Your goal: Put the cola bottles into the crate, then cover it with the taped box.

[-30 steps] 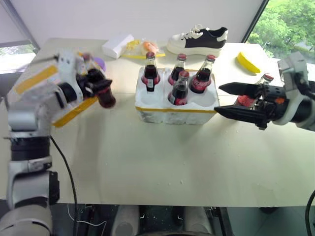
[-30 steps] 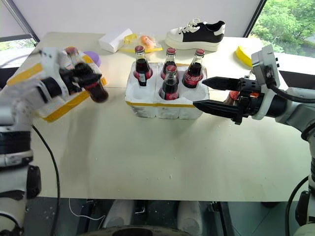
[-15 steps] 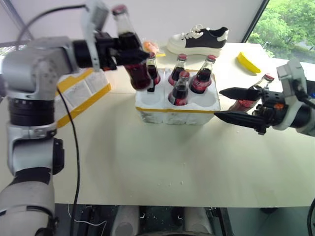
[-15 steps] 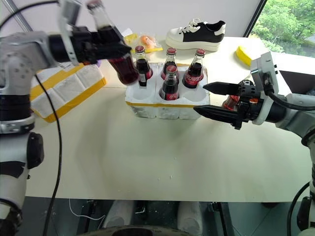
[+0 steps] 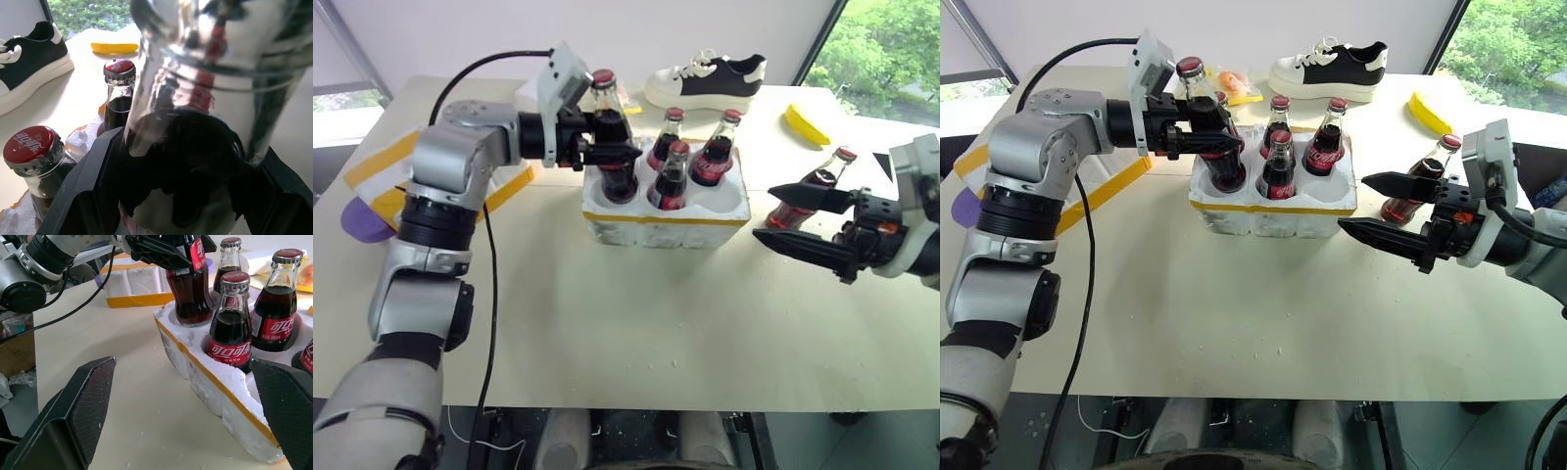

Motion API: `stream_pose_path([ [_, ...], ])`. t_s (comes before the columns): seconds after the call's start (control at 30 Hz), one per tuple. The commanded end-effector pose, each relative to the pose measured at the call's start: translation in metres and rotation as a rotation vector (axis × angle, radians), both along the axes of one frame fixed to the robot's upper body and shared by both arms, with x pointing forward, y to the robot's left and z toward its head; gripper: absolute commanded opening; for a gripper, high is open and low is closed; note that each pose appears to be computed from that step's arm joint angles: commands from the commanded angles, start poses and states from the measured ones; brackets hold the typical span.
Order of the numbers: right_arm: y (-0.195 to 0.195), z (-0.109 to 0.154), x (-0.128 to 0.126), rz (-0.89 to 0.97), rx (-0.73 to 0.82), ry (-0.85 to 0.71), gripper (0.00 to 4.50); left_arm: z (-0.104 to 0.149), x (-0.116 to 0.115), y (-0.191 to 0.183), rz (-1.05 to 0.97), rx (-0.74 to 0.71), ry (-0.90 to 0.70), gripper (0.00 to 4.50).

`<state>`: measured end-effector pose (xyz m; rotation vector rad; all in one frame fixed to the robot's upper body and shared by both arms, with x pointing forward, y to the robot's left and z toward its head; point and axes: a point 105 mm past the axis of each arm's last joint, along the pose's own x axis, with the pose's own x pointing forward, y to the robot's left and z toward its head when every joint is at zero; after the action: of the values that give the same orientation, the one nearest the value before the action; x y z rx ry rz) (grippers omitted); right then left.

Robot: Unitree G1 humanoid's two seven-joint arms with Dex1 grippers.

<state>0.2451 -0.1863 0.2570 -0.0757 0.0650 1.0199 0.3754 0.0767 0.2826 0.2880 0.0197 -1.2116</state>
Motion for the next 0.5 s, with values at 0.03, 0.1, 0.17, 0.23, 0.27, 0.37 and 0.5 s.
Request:
stream_pose_path([
  [0.03, 0.0015, 0.0115, -0.0045, 0.004, 0.009, -0.059, 4.50, 0.0125, -0.0017, 0.0091, 0.021, 0.020, -0.056, 2.56],
  [0.1, 0.0025, 0.0115, -0.0030, 0.005, 0.010, -0.059, 4.50, 0.0103, -0.0018, 0.0094, 0.021, 0.027, -0.053, 2.56],
  [0.17, 0.0026, 0.0118, -0.0017, 0.004, 0.011, -0.060, 4.50, 0.0101, -0.0021, 0.0088, 0.022, 0.026, -0.051, 2.56],
  [0.23, 0.0025, 0.0122, -0.0010, 0.005, 0.011, -0.061, 4.50, 0.0119, -0.0024, 0.0089, 0.024, 0.022, -0.053, 2.56],
  [0.27, 0.0025, 0.0125, -0.0006, 0.005, 0.011, -0.061, 4.50, 0.0133, -0.0027, 0.0094, 0.026, 0.019, -0.052, 2.56],
  [0.37, 0.0026, 0.0131, 0.0007, 0.007, 0.012, -0.062, 4.50, 0.0130, -0.0041, 0.0114, 0.028, 0.026, -0.053, 2.56],
  [0.5, 0.0026, 0.0127, 0.0022, 0.007, 0.013, -0.062, 4.50, 0.0063, -0.0064, 0.0130, 0.026, 0.052, -0.051, 2.56],
])
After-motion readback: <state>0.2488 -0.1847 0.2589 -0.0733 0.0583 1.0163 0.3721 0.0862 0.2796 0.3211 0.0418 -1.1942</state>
